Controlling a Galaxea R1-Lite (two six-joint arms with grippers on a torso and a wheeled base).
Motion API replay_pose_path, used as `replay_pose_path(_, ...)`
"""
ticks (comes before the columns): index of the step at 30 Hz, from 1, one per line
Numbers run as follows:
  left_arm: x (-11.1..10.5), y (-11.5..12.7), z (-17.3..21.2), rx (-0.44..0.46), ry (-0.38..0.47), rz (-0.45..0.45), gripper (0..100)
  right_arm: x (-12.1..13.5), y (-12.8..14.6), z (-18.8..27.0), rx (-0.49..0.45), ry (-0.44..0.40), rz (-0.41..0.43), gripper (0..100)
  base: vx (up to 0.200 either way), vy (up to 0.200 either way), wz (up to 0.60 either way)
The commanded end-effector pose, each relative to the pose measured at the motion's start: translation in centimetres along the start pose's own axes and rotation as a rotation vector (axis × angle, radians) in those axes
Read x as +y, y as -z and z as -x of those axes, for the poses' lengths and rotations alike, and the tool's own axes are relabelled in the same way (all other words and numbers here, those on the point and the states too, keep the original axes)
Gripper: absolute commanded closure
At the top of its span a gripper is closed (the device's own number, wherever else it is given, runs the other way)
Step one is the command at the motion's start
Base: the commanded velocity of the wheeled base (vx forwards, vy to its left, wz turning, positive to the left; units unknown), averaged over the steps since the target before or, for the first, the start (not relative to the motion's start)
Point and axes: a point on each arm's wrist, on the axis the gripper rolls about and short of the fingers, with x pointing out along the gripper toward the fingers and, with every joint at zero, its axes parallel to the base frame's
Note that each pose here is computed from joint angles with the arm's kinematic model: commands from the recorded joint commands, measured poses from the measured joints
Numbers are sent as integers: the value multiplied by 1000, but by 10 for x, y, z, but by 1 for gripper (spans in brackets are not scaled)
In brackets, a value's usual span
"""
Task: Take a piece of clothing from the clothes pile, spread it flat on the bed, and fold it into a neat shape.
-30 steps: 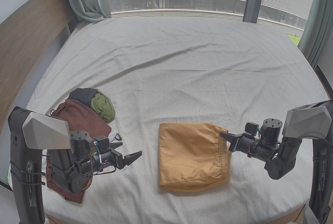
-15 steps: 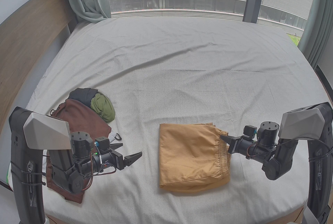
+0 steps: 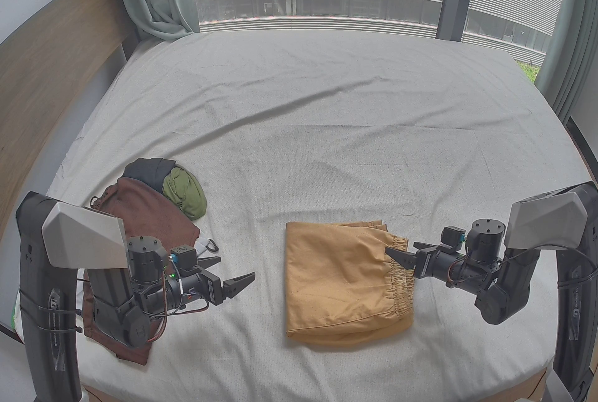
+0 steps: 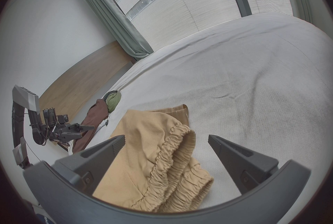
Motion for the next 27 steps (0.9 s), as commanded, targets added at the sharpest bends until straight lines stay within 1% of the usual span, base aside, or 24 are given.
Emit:
replay_pose_path(1, 0, 1, 0, 2, 0, 1, 0, 1, 3, 7, 23, 9, 37, 0, 0, 0, 0)
replay_pose_path(5, 1, 2, 0, 4, -1, 3, 0, -1, 12, 12, 68, 22, 27, 0, 0, 0, 0)
replay_pose_path(9, 3, 4, -1, 10, -5, 8, 0, -1, 23, 13, 151, 37, 3, 0, 0, 0, 0)
replay_pose_path(10, 3, 4, -1, 10, -5, 8, 0, -1, 23, 13, 151, 37, 3, 0, 0, 0, 0)
replay_pose_path(11, 3, 5, -1, 12, -5, 8, 0, -1, 26, 14, 177, 43, -8, 0, 0, 0, 0)
replay_pose_path(19, 3, 4, -2, 9, -5, 5, 0, -1, 34, 21, 225, 53, -30, 0, 0, 0, 0)
replay_pose_path(23, 3, 4, -2, 9, -5, 7, 0, 2, 43, 25, 287, 60, -54, 0, 0, 0, 0)
replay_pose_path(24, 3, 4, -2, 9, -5, 7, 0, 2, 43, 25, 287, 60, -54, 0, 0, 0, 0)
replay_pose_path(25, 3, 4, -1, 10, -5, 8, 0, 8, 48, 26, 323, 51, -58, 0, 0, 0, 0)
replay_pose_path(27, 3, 4, -1, 10, -5, 6, 0, 12, 51, 26, 339, 46, -77, 0, 0, 0, 0)
